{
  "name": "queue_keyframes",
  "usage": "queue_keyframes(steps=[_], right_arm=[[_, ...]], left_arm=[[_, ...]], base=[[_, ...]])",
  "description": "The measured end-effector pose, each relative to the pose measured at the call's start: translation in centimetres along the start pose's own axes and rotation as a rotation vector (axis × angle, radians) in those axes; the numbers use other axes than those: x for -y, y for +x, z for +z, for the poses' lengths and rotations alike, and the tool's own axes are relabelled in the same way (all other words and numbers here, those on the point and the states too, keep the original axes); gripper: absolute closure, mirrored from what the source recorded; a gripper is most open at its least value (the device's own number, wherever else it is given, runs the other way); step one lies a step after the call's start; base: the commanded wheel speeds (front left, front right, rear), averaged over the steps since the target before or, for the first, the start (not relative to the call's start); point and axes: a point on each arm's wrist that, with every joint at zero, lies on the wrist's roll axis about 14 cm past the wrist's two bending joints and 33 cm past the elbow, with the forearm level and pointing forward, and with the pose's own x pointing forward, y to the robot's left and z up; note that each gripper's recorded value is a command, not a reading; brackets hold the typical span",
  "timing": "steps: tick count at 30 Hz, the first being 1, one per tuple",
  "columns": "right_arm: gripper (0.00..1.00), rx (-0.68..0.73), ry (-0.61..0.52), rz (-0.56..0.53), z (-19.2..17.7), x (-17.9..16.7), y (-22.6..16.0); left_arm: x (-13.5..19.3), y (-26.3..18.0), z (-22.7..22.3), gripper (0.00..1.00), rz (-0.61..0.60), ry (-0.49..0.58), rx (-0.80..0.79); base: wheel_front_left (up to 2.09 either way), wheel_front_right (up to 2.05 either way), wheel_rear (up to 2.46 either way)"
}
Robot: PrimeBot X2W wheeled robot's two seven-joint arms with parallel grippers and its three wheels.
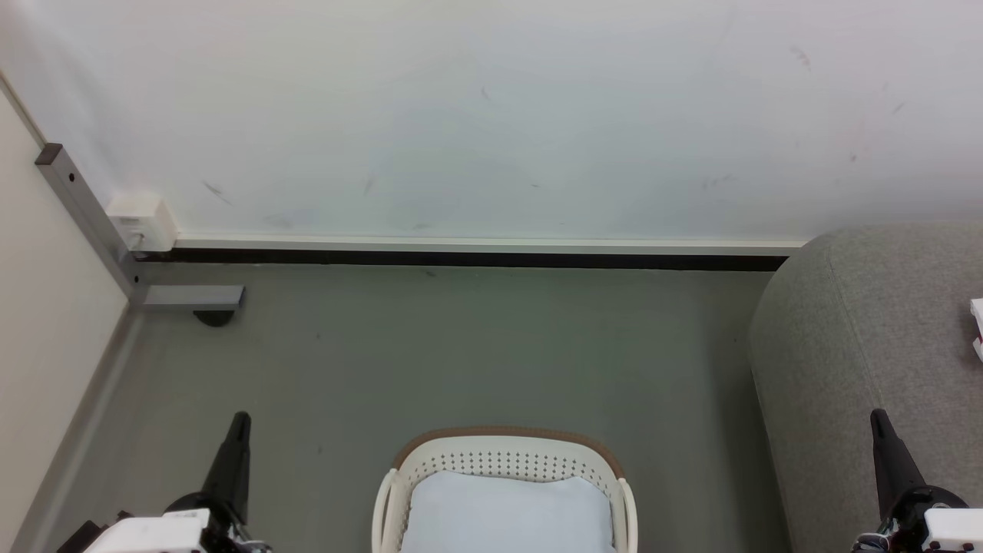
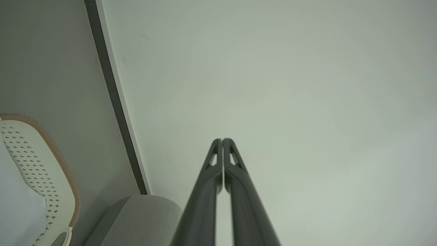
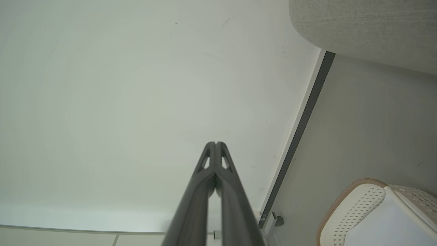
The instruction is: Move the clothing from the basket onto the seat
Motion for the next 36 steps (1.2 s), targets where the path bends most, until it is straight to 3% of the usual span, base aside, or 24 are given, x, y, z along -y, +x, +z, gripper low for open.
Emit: queue_keyframes(steps=[36], right_arm=[[1.00, 0.000, 0.000, 0.000, 0.00, -0.01, 0.00]], left_arm=[[0.00, 0.00, 0.00, 1.00, 0.000, 0.000, 0.000]], base=[[0.00, 0.00, 0.00]])
